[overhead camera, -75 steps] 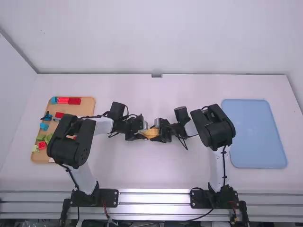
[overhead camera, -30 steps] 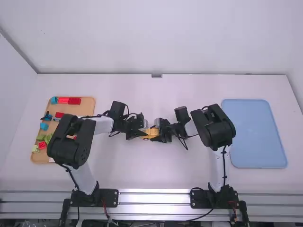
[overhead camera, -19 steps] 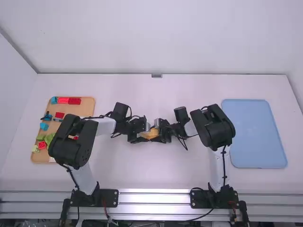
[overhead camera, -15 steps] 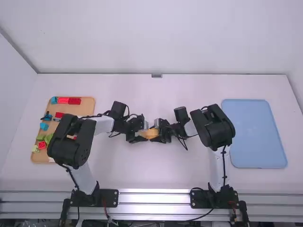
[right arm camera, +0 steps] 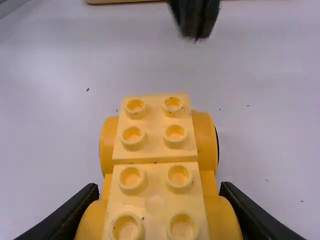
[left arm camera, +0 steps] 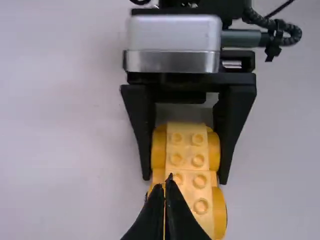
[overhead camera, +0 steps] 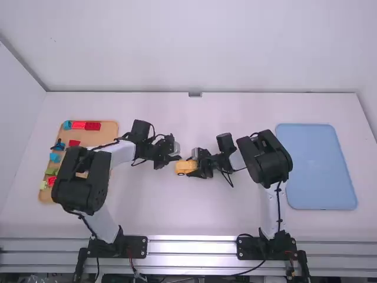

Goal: Assemble lego blocks to make yellow taxi

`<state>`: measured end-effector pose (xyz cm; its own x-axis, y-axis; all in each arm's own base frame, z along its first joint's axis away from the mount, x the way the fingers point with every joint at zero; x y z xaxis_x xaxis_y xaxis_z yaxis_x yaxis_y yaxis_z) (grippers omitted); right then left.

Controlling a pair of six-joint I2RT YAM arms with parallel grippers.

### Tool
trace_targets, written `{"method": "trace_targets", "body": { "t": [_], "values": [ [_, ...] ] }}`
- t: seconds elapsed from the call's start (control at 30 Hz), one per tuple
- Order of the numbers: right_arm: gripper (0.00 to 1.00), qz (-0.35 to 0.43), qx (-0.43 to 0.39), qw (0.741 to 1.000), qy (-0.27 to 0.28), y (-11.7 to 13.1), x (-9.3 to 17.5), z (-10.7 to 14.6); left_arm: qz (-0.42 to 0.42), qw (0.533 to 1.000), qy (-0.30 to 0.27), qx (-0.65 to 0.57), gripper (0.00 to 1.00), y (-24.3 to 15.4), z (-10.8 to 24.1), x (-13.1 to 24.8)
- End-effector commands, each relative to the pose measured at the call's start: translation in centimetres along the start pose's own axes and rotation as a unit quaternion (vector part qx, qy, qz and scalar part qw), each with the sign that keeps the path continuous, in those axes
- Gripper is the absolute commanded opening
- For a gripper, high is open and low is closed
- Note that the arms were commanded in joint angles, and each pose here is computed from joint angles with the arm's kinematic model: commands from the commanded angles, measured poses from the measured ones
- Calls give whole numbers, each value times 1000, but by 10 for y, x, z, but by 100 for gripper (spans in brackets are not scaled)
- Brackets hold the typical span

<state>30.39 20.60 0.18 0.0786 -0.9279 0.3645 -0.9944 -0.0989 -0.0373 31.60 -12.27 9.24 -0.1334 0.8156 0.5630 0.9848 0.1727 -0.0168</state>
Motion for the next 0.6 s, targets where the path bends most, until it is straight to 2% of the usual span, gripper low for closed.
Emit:
{"method": "trace_targets", "body": {
  "t": [0.0,0.2,0.33,0.43,0.57],
  "values": [
    [43,-2,-11,1000,8,3,-3,7,19,999,14,27,2,-6,14,-17],
    [43,-2,-11,1000,9,3,-3,7,36,996,59,55,2,-12,39,-32],
    [43,-2,-10,1000,8,3,-3,7,23,990,120,75,2,-12,59,-35],
    [43,-2,-11,1000,8,2,-3,7,20,986,145,74,2,-13,65,-38],
    [44,-1,-12,1000,10,2,-3,7,22,992,109,66,2,-7,53,-37]
  ]
}}
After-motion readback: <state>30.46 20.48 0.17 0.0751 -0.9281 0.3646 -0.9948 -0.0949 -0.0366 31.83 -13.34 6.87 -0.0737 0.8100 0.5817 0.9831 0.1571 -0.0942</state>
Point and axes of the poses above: each hand's point on the last joint's axis, 136 mm out from that joint toward the fingers, its own x axis back along the fingers, its own y axis along the line the jaws close on, z = x × y, the point moved 8 cm from there along x, back along the fingers, and after that the axes turned 4 degrees about x, right-handed, at the moved point
